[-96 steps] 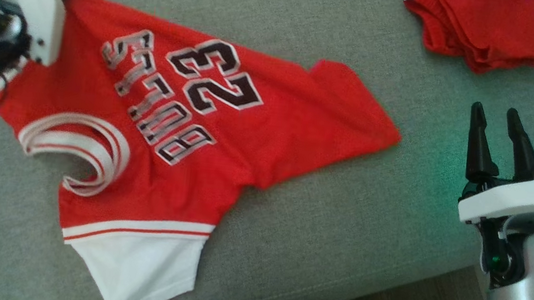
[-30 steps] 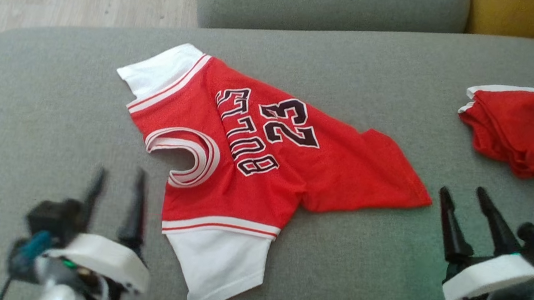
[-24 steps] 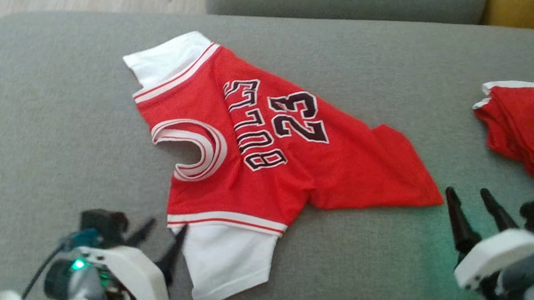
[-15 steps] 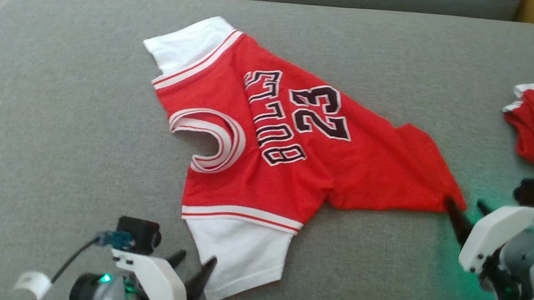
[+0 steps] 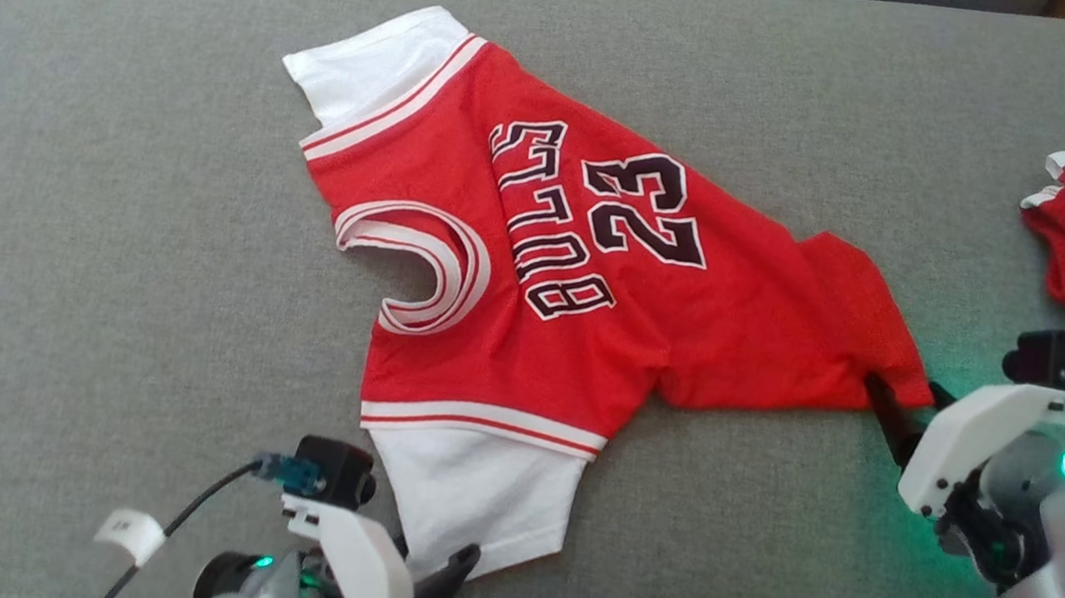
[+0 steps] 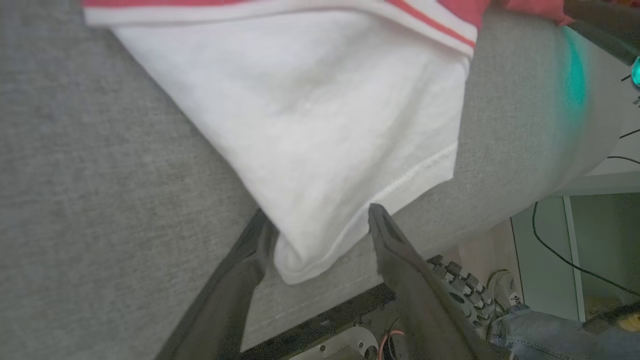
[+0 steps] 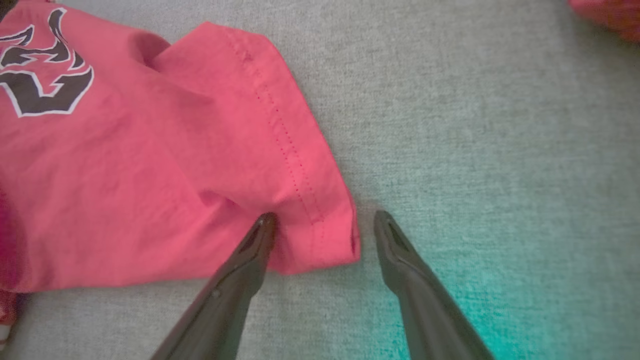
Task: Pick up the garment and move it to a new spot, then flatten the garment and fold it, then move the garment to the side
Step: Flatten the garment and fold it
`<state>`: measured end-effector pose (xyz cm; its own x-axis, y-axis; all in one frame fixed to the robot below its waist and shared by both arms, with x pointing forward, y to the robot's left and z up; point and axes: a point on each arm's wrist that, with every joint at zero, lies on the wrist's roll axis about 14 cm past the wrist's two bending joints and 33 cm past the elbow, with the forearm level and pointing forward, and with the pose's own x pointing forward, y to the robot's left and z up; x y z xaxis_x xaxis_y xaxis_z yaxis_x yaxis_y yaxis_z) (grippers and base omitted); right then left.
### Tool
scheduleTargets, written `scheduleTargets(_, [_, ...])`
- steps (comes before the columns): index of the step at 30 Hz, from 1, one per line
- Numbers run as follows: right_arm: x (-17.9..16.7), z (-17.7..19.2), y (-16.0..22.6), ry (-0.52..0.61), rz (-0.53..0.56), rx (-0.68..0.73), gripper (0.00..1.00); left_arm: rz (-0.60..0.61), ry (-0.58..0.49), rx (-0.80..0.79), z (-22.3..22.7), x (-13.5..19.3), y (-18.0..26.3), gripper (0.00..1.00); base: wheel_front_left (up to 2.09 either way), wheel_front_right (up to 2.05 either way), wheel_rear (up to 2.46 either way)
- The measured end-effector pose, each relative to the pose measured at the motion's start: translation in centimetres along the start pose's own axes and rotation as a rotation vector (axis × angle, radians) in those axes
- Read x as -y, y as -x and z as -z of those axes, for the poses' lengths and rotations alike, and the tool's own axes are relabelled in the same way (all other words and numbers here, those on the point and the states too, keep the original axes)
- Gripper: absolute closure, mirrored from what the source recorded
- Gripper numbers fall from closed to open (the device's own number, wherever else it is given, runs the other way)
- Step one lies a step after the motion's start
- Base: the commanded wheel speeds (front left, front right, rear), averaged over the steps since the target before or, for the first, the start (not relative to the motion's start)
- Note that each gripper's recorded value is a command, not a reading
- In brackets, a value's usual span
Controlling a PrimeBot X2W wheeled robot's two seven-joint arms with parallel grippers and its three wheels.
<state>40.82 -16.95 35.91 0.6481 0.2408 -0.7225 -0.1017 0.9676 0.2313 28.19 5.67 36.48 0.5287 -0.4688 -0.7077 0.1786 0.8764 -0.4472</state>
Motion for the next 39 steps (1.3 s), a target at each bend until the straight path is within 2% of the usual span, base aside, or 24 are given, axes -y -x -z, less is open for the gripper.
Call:
scheduleTargets(5, [-0.4, -0.4, -0.6, 0.001, -0.012, -0.001, 0.00, 0.008, -0.006, -0.003, -0.4, 0.1, -0.6, 0.00, 0.00, 0.00, 0.00])
scheduleTargets(6, [-0.6, -0.5, -0.6, 0.005, -0.019, 0.001, 0.14, 0.010, -0.009, 0.002, -0.5, 0.2, -0.7, 0.00, 0.00, 0.00, 0.00])
scheduleTargets(7, [-0.9, -0.7, -0.7, 0.009, -0.027, 0.003, 0.50, 0.012, -0.009, 0.003, -0.6, 0.2, -0.8, 0.10, 0.00, 0.00, 0.00])
scheduleTargets(8, [-1.2, -0.8, -0.7, 0.010, -0.037, 0.010, 0.83, 0.013, -0.010, 0.003, -0.6, 0.2, -0.8, 0.31, 0.00, 0.00, 0.00])
scheduleTargets(9, [-1.6, -0.7, -0.7, 0.017, -0.047, 0.015, 1.00, 0.009, -0.009, 0.003, -0.5, 0.1, -0.8, 0.62, 0.00, 0.00, 0.00])
scheduleTargets(10, [-1.9, -0.7, -0.7, 0.021, -0.054, 0.025, 1.00, 0.004, -0.007, -0.001, -0.4, -0.1, -0.8, 0.84, 0.00, 0.00, 0.00])
scheduleTargets(11, [-2.3, -0.7, -0.7, 0.025, -0.064, 0.033, 1.00, -0.003, -0.006, 0.002, -0.4, -0.3, -0.8, 1.00, 0.00, 0.00, 0.00])
scheduleTargets(19, [-4.0, -3.8, 1.1, -0.022, -0.133, 0.232, 1.00, 0.006, -0.005, 0.125, -2.8, -0.1, 0.5, 1.00, 0.00, 0.00, 0.00])
scheduleTargets(20, [-4.7, -5.4, 2.4, -0.085, -0.183, 0.315, 1.00, 0.014, -0.024, 0.221, -5.2, -0.1, 1.9, 1.00, 0.00, 0.00, 0.00])
scheduleTargets(21, [-5.0, -6.0, 2.7, -0.107, -0.203, 0.340, 1.00, 0.015, -0.031, 0.252, -6.2, -0.2, 2.4, 1.00, 0.00, 0.00, 0.00])
scheduleTargets(25, [-5.9, -8.1, 3.2, -0.190, -0.278, 0.379, 1.00, 0.010, -0.114, 0.335, -10.5, -0.9, 3.7, 1.00, 0.00, 0.00, 0.00])
scheduleTargets(29, [-6.6, -13.0, 2.7, -0.216, -0.348, 0.418, 1.00, 0.011, -0.250, 0.478, -20.0, -0.9, 4.4, 1.00, 0.00, 0.00, 0.00])
scheduleTargets(33, [-7.4, -20.7, 2.1, -0.249, -0.426, 0.496, 1.00, 0.013, -0.365, 0.588, -29.6, 0.2, 4.0, 1.00, 0.00, 0.00, 0.00])
scheduleTargets(39, [-7.0, -29.3, -0.6, -0.299, -0.467, 0.552, 1.00, -0.049, -0.359, 0.677, -39.7, -1.2, 1.3, 1.00, 0.00, 0.00, 0.00])
